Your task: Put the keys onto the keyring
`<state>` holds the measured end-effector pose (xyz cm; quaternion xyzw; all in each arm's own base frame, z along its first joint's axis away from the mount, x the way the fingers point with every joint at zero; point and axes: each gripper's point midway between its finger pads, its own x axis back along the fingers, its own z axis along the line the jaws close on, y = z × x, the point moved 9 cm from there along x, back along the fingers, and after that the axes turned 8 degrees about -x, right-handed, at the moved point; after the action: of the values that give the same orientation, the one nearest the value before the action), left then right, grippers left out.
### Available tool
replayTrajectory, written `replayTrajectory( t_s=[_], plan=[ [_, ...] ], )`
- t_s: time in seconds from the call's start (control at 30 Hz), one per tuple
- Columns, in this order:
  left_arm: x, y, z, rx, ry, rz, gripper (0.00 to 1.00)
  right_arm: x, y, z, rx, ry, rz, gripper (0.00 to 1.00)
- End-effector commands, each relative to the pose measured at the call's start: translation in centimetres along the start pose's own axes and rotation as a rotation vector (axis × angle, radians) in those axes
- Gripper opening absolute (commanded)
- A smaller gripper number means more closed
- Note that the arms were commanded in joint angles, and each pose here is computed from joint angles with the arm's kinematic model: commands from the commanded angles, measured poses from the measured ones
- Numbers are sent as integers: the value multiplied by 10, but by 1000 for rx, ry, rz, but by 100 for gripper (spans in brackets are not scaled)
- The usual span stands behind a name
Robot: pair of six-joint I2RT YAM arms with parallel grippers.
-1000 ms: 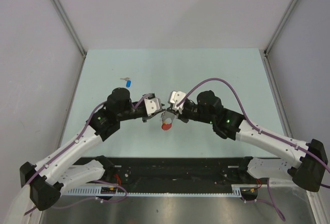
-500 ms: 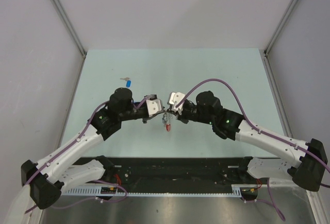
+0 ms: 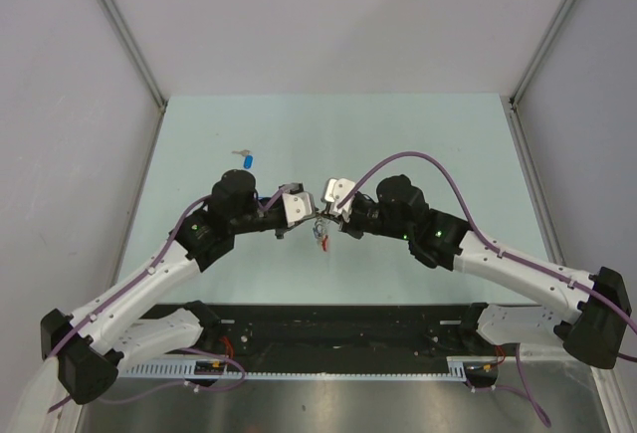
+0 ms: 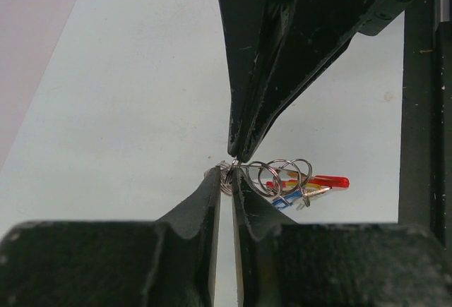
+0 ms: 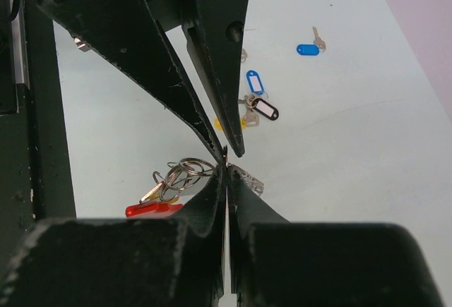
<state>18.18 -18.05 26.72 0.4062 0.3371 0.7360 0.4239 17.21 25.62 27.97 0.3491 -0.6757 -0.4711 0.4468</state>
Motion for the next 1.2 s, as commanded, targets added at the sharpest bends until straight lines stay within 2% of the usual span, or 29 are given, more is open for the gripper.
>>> replayTrajectory(
  t_s=[0.0,0.1,0.23,0.33,0.5,0.6,0.77,0.93,1.17],
  plan=[
    [0,8,3,-42,-6,-33,13,1,27,-3,32,-3,-77,0],
    [0,7,3,-40,-7,-30,2,0,28,-2,33,1,-78,0],
    [0,8,2,-18,-4,-36,0,1,28,-2,25,2,-76,0],
    [1,8,3,29,43,-35,1,5,30,-5,-5,-26,-88,24],
    [4,10,2,128,130,-93,0,22,37,-19,-91,-60,-138,45],
    [8,5,-4,176,181,-118,0,30,40,-29,-150,-90,-166,51],
    [24,8,-1,226,289,-200,0,31,33,-44,-245,-143,-160,53],
    [33,3,-2,306,336,-276,0,19,30,-40,-268,-53,-175,53],
    [50,-7,-4,410,391,-359,1,-4,12,-45,-319,-61,-165,53]
  ],
)
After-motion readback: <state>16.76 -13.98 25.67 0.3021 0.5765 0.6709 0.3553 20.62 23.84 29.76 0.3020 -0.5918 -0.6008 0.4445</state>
